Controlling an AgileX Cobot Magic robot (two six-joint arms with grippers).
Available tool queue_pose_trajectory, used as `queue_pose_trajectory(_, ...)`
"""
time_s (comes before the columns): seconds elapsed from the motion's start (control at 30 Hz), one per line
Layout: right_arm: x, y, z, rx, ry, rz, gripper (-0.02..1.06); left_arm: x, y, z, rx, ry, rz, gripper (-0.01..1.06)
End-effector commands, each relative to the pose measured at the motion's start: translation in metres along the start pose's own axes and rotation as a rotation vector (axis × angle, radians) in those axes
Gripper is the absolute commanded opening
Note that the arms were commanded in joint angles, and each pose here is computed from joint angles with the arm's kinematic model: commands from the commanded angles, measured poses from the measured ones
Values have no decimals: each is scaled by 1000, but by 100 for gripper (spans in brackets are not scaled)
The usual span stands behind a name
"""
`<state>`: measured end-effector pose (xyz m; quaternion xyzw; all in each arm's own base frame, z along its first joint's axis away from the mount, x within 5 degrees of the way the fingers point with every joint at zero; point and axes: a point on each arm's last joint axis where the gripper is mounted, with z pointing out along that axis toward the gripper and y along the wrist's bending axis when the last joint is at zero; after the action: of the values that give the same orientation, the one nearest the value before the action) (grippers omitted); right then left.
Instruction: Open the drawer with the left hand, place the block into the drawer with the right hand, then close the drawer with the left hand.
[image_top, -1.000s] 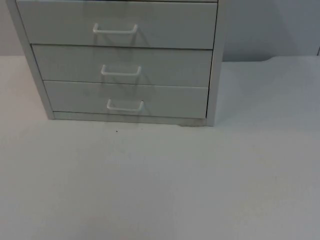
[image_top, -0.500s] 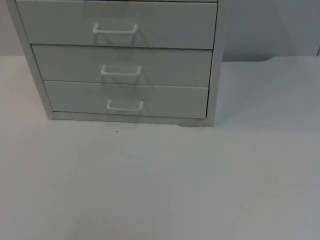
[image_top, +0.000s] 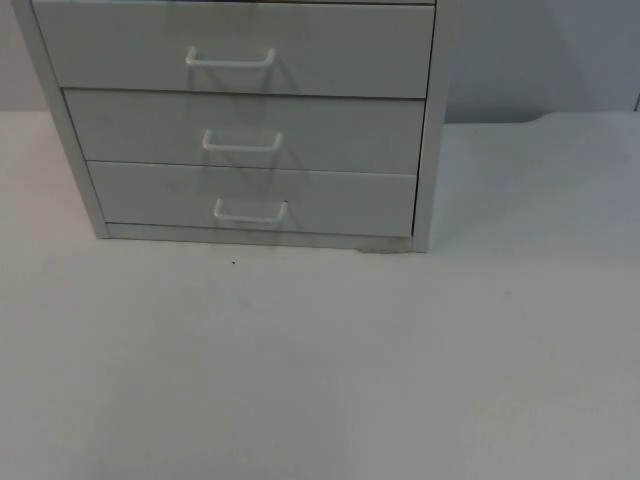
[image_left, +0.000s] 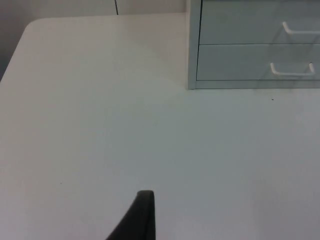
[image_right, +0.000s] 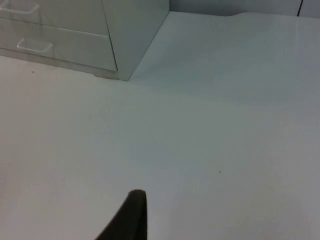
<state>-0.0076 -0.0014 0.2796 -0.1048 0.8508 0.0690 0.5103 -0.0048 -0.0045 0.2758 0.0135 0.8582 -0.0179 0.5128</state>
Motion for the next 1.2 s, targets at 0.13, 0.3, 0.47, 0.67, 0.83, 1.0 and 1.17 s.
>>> queue_pose_trajectory(0.13, 0, 0, 0, -3, -11, 0, 105, 1, 0, 1, 2, -1, 0, 105)
queue_pose_trajectory(0.3, 0, 0, 0, -3, -11, 0, 105, 1, 0, 1, 2, -1, 0, 105)
queue_pose_trajectory(0.47, 0, 0, 0, -1, -13, 1, 105, 1, 0, 1, 2, -1, 0, 105)
queue_pose_trajectory(0.67, 0, 0, 0, -1, -13, 1, 105, 1, 0, 1, 2, -1, 0, 105)
queue_pose_trajectory(0.83, 0, 0, 0, 10, -13, 7, 105, 1, 0, 1, 2, -1, 0, 105)
queue_pose_trajectory(1.0, -1, 1, 0, 99, -14, 54, 105, 1, 0, 1, 2, -1, 0, 105)
queue_pose_trajectory(1.17, -1, 1, 0, 182, -15, 91, 105, 1, 0, 1, 2, -1, 0, 105)
